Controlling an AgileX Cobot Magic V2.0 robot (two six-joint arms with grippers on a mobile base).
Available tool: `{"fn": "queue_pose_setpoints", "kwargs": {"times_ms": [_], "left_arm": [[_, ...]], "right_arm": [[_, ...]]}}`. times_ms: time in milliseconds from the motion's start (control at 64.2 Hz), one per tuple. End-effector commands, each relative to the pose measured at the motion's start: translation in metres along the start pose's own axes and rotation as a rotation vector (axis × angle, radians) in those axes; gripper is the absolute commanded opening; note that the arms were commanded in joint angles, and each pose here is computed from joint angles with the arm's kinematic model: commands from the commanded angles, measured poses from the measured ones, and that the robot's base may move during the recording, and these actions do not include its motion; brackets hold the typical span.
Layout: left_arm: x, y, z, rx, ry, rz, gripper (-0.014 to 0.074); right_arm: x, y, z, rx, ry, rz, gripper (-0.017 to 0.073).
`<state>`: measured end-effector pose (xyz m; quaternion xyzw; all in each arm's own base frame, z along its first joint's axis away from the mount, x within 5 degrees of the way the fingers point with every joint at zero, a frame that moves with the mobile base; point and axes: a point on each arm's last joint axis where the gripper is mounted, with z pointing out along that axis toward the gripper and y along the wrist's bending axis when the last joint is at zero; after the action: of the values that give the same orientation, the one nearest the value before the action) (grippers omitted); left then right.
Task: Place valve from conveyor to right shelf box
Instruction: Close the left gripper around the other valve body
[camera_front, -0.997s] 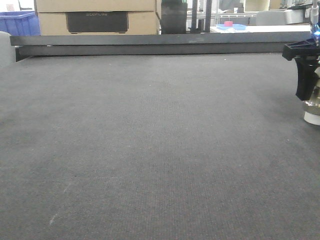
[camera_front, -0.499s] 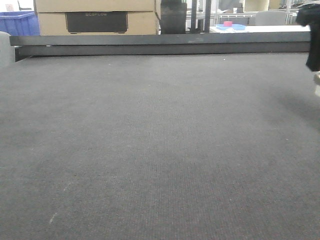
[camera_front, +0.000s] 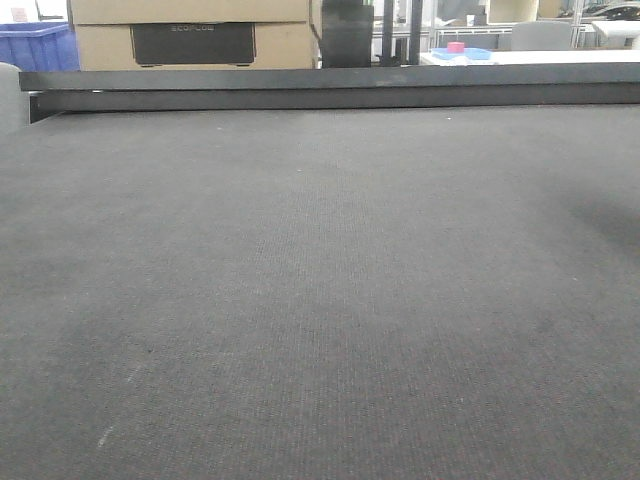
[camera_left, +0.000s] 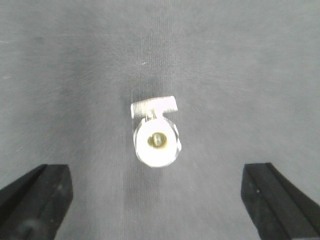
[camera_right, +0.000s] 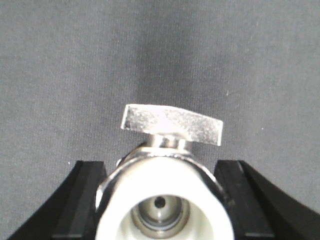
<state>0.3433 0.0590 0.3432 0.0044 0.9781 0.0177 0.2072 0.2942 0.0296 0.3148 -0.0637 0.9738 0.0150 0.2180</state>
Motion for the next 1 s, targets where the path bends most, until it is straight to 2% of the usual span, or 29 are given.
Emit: {"fn": "queue_pose_setpoints", "kwargs": {"times_ms": [0, 265, 857, 982], "left_arm": [[-0.007, 0.003, 0.023, 0.001, 0.036, 0.010, 0.0589], [-0.012, 0.006, 0.079, 0.019, 0.123, 0.006, 0.0589], [-0.006, 0.005, 0.124, 0.040, 0.246, 0.008, 0.0589], [-0.005, 0.005, 0.128, 0.043, 0.264, 0.007, 0.0521]], "right_arm": [[-0.003, -0.001, -0.007, 0.008, -0.059, -0.004, -0.0153], [-0.004, -0.001, -0.007, 0.007, -0.079, -0.003, -0.0153], [-0.007, -0.001, -0.007, 0.009, -0.110, -0.003, -0.0153], [-0.007, -0.001, -0.007, 0.009, -0.110, -0.003, -0.0153]]}}
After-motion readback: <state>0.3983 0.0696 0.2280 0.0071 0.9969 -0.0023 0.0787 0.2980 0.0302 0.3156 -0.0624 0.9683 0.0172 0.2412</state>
